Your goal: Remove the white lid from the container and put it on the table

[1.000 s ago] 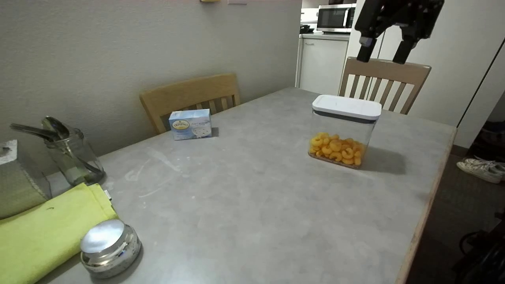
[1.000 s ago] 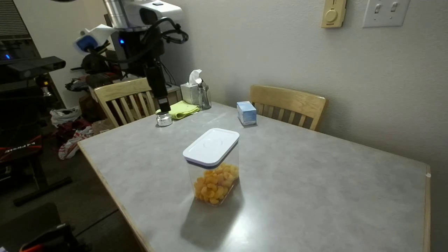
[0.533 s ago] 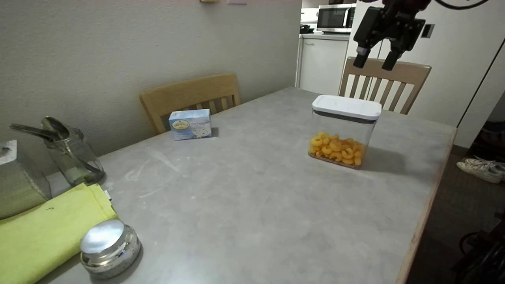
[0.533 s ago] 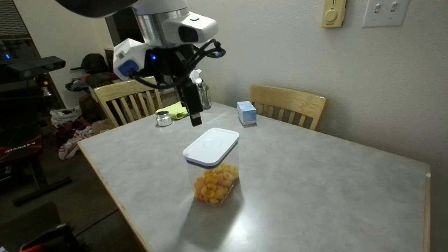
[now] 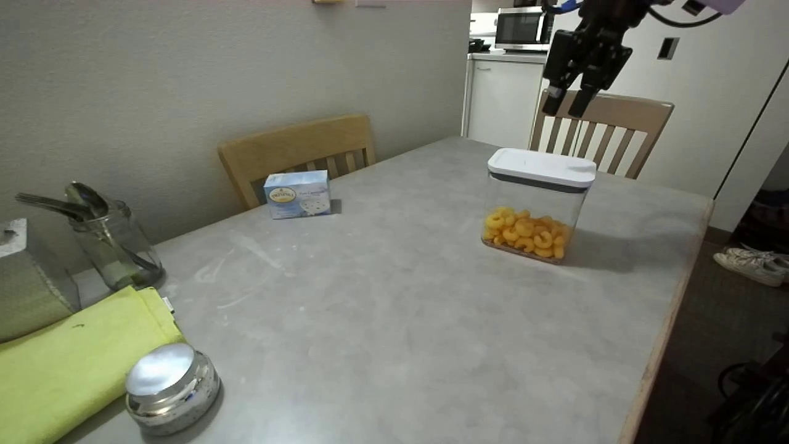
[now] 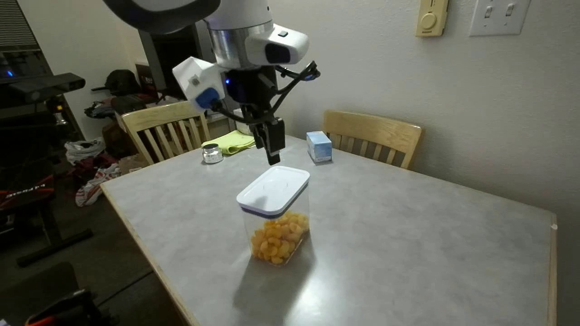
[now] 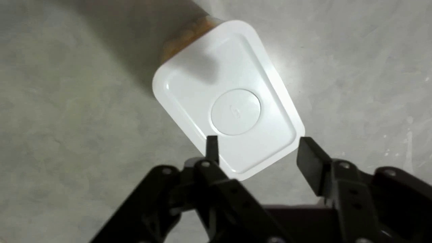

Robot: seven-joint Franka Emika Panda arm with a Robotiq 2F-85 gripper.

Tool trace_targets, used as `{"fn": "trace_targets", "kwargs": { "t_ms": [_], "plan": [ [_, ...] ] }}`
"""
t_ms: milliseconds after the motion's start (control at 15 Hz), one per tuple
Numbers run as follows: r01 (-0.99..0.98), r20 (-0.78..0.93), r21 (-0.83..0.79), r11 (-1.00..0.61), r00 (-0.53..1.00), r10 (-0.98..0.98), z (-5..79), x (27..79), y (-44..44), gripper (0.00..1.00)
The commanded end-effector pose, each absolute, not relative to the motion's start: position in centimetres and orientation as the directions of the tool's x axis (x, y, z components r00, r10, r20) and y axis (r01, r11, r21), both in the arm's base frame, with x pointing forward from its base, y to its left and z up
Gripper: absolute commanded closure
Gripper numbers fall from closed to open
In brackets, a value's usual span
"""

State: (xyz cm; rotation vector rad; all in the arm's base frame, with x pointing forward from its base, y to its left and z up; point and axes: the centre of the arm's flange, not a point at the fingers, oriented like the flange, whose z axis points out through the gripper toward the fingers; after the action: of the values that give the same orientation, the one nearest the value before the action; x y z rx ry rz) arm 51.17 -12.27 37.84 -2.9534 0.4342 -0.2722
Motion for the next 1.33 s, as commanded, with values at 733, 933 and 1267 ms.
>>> {"fn": "trace_targets", "kwargs": {
  "t_ms": [733,933,1267],
  "plan": [
    [-0.069,0.143,-0.121,-0.990,0.986,-0.086,35.1,55.2,-12.2,1.00],
    [-0.082,0.122,-0.121,-0.989,0.988,-0.096,34.0,54.6,-12.2,1.00],
    [-0.106,0.100,-0.128,-0.986,0.988,-0.119,33.7,53.3,-12.1,1.00]
  ]
}}
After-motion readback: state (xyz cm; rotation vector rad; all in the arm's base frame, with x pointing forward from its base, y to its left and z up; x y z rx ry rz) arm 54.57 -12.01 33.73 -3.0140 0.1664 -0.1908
